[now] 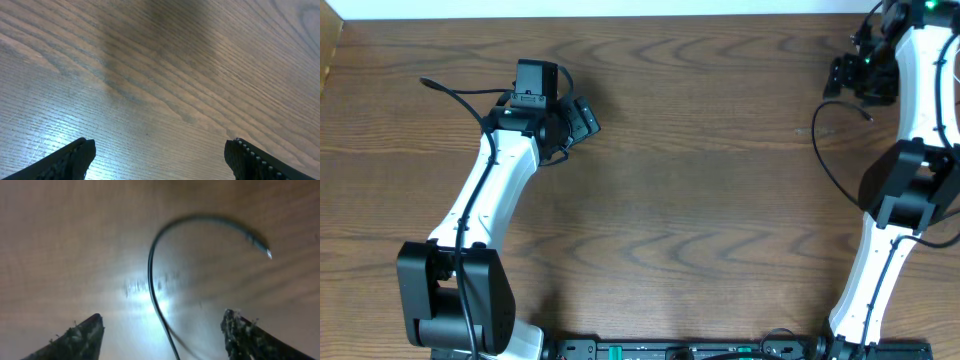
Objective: Untangle cables
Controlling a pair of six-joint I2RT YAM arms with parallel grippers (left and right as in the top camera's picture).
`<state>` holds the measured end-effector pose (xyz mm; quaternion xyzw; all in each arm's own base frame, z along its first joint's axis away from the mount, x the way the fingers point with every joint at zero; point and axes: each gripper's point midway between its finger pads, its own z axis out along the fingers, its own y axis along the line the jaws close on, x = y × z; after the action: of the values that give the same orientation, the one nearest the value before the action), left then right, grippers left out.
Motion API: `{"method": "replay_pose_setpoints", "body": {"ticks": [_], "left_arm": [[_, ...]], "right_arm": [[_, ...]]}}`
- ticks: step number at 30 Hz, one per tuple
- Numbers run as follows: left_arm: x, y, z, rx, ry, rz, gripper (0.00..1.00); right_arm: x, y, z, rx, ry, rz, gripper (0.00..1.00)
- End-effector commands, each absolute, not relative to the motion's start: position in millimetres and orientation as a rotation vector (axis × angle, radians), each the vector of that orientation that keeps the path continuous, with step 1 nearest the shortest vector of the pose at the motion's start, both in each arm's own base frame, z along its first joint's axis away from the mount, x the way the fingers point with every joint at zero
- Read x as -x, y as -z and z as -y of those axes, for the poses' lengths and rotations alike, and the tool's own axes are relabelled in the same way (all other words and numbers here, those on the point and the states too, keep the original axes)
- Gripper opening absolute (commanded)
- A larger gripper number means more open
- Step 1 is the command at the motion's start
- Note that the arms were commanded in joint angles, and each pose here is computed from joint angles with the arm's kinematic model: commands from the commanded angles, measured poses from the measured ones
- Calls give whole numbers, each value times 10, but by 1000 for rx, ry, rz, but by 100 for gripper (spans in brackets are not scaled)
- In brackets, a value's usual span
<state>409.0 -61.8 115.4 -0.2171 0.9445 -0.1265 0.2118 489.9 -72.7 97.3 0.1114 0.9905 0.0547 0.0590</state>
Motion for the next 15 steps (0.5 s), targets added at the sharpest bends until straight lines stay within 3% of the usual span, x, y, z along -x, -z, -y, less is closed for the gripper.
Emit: {"method": "replay_pose_setpoints", "body": {"ticks": [1, 3, 10, 15], "left_arm": [[-4103, -1158, 600, 585, 337, -2625, 88], [-4103, -1158, 600, 585, 337, -2625, 88], [-4103, -1158, 600, 585, 337, -2625, 88], [-4103, -1158, 600, 585, 337, -2625, 88]], "right_arm": [[-5077, -769, 748, -589, -158, -2940, 68], [-5148, -661, 763, -673, -158, -2915, 62], [-5189, -426, 650, -659, -112, -2946, 56], [-5180, -338, 682, -713, 55, -2936, 38]]}}
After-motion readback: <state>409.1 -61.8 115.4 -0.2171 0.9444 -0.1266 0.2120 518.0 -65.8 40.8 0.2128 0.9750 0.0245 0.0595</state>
